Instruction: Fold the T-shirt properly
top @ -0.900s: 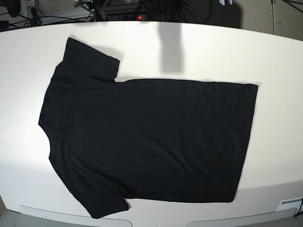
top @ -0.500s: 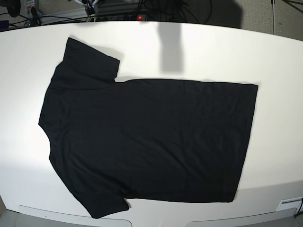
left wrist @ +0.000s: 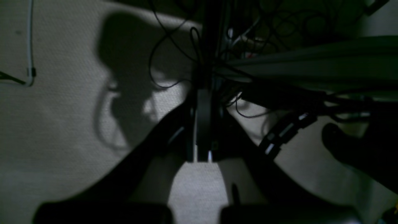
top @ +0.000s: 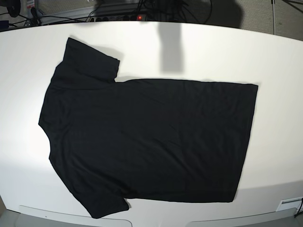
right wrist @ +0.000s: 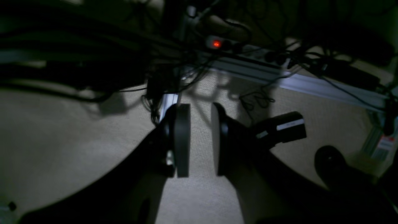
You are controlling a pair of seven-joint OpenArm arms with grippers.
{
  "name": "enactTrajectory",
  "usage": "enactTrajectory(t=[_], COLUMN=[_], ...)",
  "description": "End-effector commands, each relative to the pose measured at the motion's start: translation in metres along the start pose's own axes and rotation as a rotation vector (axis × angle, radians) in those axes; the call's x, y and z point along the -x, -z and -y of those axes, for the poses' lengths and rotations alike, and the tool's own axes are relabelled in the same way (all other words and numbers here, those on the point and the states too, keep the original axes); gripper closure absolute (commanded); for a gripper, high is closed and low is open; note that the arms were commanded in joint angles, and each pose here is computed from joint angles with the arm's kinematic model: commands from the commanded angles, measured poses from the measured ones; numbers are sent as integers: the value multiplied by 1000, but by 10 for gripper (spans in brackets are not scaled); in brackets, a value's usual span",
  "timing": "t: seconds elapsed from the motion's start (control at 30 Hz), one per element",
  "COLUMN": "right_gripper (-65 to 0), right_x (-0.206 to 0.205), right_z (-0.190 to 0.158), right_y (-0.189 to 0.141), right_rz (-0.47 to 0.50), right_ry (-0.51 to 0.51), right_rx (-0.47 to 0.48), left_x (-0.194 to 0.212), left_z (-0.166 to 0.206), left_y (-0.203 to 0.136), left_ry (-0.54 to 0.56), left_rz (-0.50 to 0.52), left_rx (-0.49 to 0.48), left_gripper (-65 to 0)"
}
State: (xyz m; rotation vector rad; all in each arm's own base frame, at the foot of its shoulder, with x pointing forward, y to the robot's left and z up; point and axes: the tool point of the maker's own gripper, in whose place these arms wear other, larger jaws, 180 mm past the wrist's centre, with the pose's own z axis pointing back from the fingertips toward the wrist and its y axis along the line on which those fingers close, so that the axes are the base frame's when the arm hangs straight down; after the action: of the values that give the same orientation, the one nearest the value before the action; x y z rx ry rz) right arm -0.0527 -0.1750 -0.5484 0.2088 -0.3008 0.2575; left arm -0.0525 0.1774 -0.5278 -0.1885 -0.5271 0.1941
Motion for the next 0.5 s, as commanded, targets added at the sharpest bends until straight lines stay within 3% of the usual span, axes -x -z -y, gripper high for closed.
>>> enactTrajectory(t=[0.0,0.27,0.47], right_gripper=[-126,-126,-126], right_x=[2,-14,-52], right_z=[-2,-27,-21], right_y=[-9,-57,-93], right_rz=[2,35,112], right_ry=[-10,-102,-137], right_rx=[-9,-73,-26], left_x=[-4,-60,-108], left_z=[-1,15,31], left_y=[-10,-42,-62], left_ry=[2,119,237], left_rz=[15,139,222], left_rx=[7,66,86], left_gripper=[-17,-17,-17])
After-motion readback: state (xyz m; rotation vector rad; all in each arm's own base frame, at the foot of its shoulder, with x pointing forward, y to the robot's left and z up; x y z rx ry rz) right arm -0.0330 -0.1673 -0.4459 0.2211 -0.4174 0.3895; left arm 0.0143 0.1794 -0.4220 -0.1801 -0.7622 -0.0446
